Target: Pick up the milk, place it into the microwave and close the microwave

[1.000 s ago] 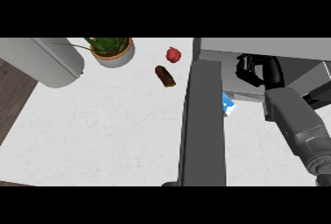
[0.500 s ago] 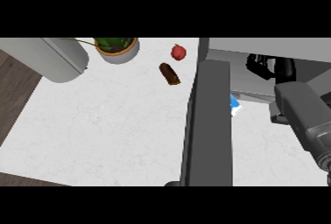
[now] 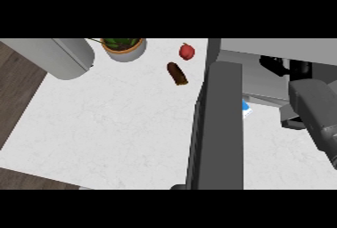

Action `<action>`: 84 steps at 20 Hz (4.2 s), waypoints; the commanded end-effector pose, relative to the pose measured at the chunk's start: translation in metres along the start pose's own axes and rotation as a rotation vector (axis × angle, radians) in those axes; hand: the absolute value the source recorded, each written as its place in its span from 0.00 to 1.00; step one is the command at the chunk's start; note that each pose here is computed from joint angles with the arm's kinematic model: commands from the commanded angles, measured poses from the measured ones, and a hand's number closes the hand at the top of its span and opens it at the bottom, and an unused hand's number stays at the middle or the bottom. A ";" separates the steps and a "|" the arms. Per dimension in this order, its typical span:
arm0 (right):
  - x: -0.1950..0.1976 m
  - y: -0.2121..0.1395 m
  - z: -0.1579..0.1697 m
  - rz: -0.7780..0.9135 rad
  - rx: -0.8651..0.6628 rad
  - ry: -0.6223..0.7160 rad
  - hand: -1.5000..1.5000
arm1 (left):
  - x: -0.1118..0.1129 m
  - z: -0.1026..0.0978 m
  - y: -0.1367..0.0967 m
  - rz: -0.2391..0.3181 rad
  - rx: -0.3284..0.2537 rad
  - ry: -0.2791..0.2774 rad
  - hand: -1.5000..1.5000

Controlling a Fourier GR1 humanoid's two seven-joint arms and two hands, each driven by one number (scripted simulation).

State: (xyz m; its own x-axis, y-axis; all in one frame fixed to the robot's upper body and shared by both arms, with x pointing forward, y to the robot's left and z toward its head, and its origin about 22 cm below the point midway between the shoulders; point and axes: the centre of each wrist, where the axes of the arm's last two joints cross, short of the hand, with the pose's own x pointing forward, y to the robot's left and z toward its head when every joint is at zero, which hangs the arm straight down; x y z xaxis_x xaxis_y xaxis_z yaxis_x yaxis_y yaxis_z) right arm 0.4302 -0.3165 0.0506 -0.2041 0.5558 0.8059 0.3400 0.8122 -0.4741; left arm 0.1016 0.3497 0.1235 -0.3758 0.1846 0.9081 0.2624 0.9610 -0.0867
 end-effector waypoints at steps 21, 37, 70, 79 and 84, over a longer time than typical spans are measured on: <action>0.023 0.011 -0.015 -0.135 -0.014 -0.051 0.00 | -0.001 -0.014 0.011 -0.072 -0.028 0.029 0.00; 0.090 0.088 -0.025 -0.051 0.122 -0.015 0.00 | -0.021 -0.023 0.015 -0.046 -0.050 0.074 0.00; 0.008 0.071 0.028 -0.530 0.284 -0.023 0.00 | -0.102 -0.023 -0.036 0.112 -0.326 0.251 0.00; -0.030 0.106 0.100 -0.744 0.358 0.045 0.00 | -0.124 -0.036 -0.051 0.027 -0.385 0.281 0.00; -0.063 0.112 0.165 -0.718 0.405 0.109 0.00 | -0.142 -0.044 -0.064 0.013 -0.389 0.303 0.00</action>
State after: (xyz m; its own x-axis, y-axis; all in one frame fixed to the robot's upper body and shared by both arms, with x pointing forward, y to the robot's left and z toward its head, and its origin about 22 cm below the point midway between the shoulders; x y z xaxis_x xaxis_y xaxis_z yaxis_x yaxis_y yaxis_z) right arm 0.3605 -0.2308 -0.0820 -0.1893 -0.1221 0.9743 -0.1827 0.9793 0.0872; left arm 0.1765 0.2637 0.0224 -0.1174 0.0987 0.9882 0.5965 0.8025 -0.0093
